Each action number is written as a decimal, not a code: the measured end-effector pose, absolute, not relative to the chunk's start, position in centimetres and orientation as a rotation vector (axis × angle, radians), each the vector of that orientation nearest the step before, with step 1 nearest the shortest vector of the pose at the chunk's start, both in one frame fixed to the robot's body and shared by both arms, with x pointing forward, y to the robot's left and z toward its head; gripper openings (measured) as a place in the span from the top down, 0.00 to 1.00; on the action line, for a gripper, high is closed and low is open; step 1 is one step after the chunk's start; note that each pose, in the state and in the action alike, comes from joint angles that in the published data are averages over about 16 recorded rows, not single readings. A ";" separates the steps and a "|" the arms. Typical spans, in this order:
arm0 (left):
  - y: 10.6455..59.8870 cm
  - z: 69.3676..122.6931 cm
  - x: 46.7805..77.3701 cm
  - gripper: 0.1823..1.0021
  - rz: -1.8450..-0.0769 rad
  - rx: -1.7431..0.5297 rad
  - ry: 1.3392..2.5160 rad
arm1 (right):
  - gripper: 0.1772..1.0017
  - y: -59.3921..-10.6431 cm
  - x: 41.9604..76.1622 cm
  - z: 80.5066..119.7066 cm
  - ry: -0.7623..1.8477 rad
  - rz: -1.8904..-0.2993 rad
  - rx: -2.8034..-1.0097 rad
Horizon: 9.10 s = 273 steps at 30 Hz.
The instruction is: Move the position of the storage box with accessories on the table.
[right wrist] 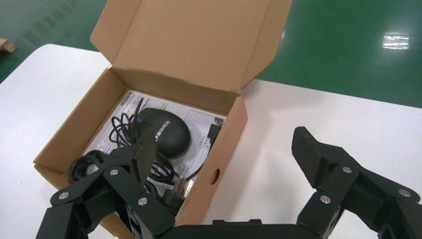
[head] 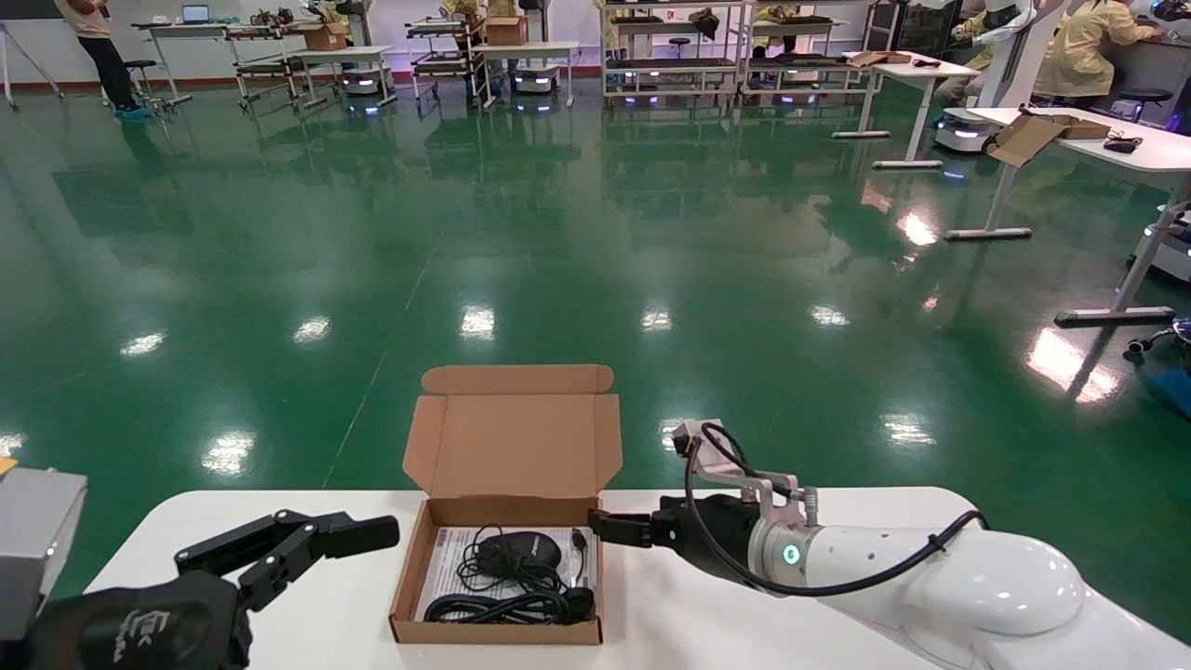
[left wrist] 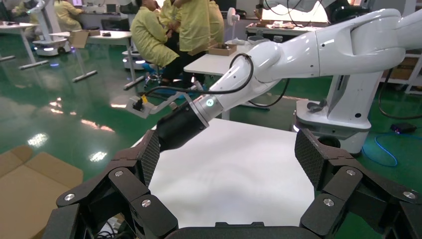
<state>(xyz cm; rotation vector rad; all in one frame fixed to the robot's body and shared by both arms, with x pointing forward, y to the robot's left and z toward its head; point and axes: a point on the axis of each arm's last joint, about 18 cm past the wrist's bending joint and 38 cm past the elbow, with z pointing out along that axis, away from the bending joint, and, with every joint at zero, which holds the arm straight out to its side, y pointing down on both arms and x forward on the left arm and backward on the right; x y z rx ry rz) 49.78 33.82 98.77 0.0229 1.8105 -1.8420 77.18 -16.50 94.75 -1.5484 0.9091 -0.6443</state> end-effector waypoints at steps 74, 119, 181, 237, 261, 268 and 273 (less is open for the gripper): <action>33.8 98.8 49.8 0.00 -1.842 0.022 1.810 | 0.02 -12.3 76.9 90.8 1.247 -0.523 -1.419; 33.8 98.8 49.8 0.00 -1.842 0.022 1.810 | 0.91 -11.7 76.5 90.4 1.264 -0.524 -1.440; 33.8 98.8 49.8 0.00 -1.842 0.022 1.810 | 0.97 -40.0 71.3 113.2 1.238 -1.022 -1.344; 33.8 98.8 49.8 0.00 -1.842 0.022 1.810 | 0.97 -50.7 71.6 93.4 1.461 -1.155 -1.523; 33.8 98.8 49.8 0.00 -1.842 0.022 1.810 | 0.88 -50.4 72.2 93.6 1.442 -1.202 -1.514; 33.8 98.8 49.8 0.00 -1.842 0.022 1.810 | 0.75 -50.0 72.3 95.9 1.390 -1.206 -1.467; 33.8 98.8 49.8 0.00 -1.842 0.022 1.810 | 0.63 -49.2 72.4 98.9 1.329 -1.192 -1.393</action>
